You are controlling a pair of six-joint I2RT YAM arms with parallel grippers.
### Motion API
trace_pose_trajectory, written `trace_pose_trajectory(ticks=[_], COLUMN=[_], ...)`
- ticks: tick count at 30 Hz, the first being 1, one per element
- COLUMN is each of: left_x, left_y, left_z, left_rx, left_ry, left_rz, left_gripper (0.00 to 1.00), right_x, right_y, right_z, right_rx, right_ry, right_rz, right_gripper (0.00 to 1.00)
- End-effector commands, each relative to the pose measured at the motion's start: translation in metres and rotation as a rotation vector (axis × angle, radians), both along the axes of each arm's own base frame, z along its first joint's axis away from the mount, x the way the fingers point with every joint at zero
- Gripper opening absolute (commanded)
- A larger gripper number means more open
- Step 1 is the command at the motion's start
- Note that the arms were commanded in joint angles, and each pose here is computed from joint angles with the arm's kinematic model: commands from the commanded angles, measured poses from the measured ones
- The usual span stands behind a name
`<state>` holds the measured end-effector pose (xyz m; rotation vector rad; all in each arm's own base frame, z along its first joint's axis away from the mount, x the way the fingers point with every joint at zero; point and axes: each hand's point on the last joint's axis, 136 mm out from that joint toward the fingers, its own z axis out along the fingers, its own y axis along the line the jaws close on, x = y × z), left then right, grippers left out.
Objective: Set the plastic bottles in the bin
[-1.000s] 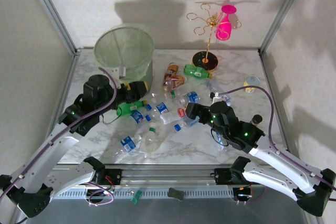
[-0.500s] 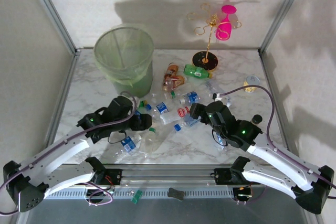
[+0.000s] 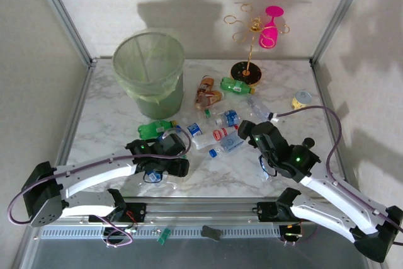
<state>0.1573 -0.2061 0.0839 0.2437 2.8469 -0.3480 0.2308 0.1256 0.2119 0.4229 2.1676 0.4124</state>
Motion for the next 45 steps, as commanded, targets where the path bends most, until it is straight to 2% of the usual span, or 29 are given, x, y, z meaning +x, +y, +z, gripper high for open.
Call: trace_pose_trajectory(ticks=[1, 11, 24, 35, 38, 45], left_x=[-0.001, 0.005, 0.015, 0.021, 0.024, 0.028], left_y=[0.005, -0.007, -0.001, -0.002, -0.004, -0.013], left_z=[-0.014, -0.031, -0.044, -0.029, -0.019, 0.008], left_rx=[0.06, 0.081, 0.155, 0.141, 0.132, 0.072], left_ry=[-0.003, 0.01, -0.027, -0.067, -0.088, -0.134], left_rz=[-0.004, -0.011, 0.008, 0.014, 0.007, -0.027], left_gripper=[0.74, 0.77, 0.72, 0.59, 0.53, 0.48], right_x=[-0.001, -0.003, -0.004, -0.007, -0.007, -0.007], right_y=[-0.012, -0.012, -0.01, -0.012, -0.012, -0.009], right_z=[0.0, -0.002, -0.01, -0.011, -0.01, -0.006], right_rx=[-0.002, 0.007, 0.012, 0.025, 0.027, 0.041], right_ry=[-0.022, -0.043, -0.026, -0.03, -0.031, -0.045], right_rz=[-0.039, -0.009, -0.002, -0.003, 0.0, 0.022], right_gripper=[0.97, 0.97, 0.97, 0.97, 0.97, 0.97])
